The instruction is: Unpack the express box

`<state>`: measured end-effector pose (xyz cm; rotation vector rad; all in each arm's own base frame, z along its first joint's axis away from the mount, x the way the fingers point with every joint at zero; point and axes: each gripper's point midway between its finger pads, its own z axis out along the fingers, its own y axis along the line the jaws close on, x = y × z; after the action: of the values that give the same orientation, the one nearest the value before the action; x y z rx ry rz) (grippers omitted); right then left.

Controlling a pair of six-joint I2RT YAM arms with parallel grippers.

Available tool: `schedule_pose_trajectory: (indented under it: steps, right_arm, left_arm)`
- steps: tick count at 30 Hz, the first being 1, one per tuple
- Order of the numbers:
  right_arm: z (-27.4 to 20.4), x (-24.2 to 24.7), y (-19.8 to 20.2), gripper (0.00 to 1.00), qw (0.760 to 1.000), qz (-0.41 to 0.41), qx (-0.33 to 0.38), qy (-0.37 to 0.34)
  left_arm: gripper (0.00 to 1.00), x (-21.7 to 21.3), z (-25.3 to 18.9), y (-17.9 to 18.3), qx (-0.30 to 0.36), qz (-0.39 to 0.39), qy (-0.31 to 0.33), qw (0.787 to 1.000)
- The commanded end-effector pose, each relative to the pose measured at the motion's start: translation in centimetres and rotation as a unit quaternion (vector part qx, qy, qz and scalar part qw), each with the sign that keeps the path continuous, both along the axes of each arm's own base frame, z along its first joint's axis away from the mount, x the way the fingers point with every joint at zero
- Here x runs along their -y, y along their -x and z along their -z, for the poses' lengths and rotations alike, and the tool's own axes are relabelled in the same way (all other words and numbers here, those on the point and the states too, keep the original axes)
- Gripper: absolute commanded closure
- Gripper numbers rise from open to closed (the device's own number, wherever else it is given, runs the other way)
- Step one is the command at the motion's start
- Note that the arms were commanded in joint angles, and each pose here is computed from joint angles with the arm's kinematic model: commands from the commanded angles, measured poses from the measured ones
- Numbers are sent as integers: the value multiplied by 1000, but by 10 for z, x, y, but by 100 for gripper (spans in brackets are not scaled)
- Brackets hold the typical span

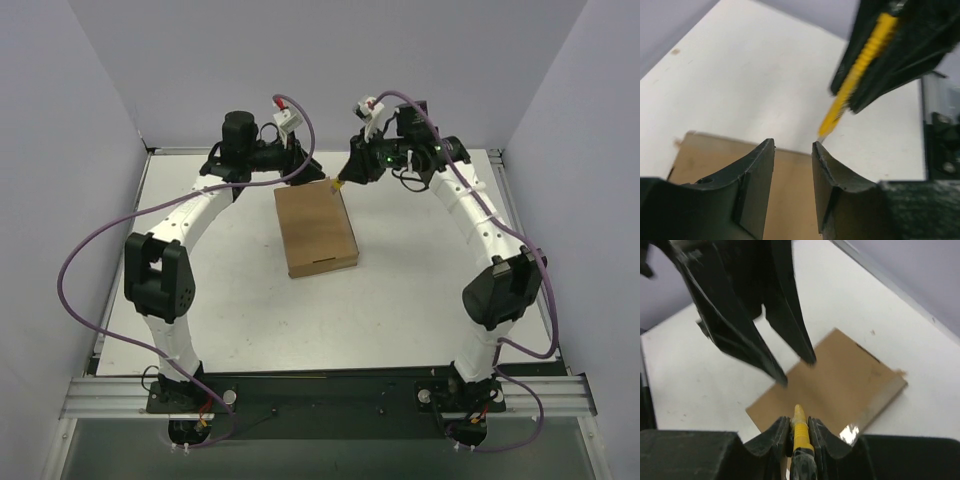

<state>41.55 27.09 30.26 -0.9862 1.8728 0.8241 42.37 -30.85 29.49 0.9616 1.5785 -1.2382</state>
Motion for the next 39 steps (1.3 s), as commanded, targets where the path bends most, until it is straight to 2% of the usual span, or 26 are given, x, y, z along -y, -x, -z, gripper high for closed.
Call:
schedule_pose_trajectory:
  steps: [1, 3, 5, 8, 9, 11, 13, 16, 24, 29, 34, 36, 39]
  right_arm:
    - [-11, 45, -11, 100, 991, 114, 69, 32]
    - [0, 51, -9, 100, 988, 127, 67, 48]
    - [19, 68, -13, 100, 979, 168, 74, 92]
    - [36, 84, -16, 100, 968, 221, 61, 105]
    - [38, 87, -16, 100, 967, 227, 55, 101]
    - [41, 93, -16, 100, 966, 236, 44, 101]
    - [41, 97, -15, 100, 964, 237, 46, 108]
    - [38, 97, -14, 100, 962, 246, 44, 106]
    - [42, 92, -6, 100, 963, 253, 21, 94]
    - [44, 94, -9, 100, 956, 280, 12, 85]
    - [50, 92, -8, 100, 959, 267, 15, 95]
    - [52, 90, -8, 100, 960, 261, 18, 101]
    - [56, 88, -7, 100, 960, 259, 19, 107]
  left_arm:
    - [53, -56, 29, -46, 57, -176, -148, 972]
    - [52, -74, 59, -55, 49, -218, -195, 955]
    - [52, -84, 77, -60, 43, -228, -212, 949]
    - [52, -91, 98, -80, 28, -258, -221, 940]
    - [52, -85, 91, -86, 32, -250, -207, 945]
    - [48, -76, 105, -96, 16, -222, -192, 956]
    - [32, -64, 112, -109, 14, -202, -178, 963]
    - [30, -53, 122, -121, 15, -171, -158, 972]
    - [23, -42, 148, -155, 10, -175, -143, 974]
    - [23, -43, 172, -151, -1, -162, -161, 974]
    - [27, -43, 191, -126, -20, -131, -181, 975]
    - [27, -48, 208, -115, -37, -138, -204, 968]
    - [27, -42, 199, -100, 6, -134, -217, 967]
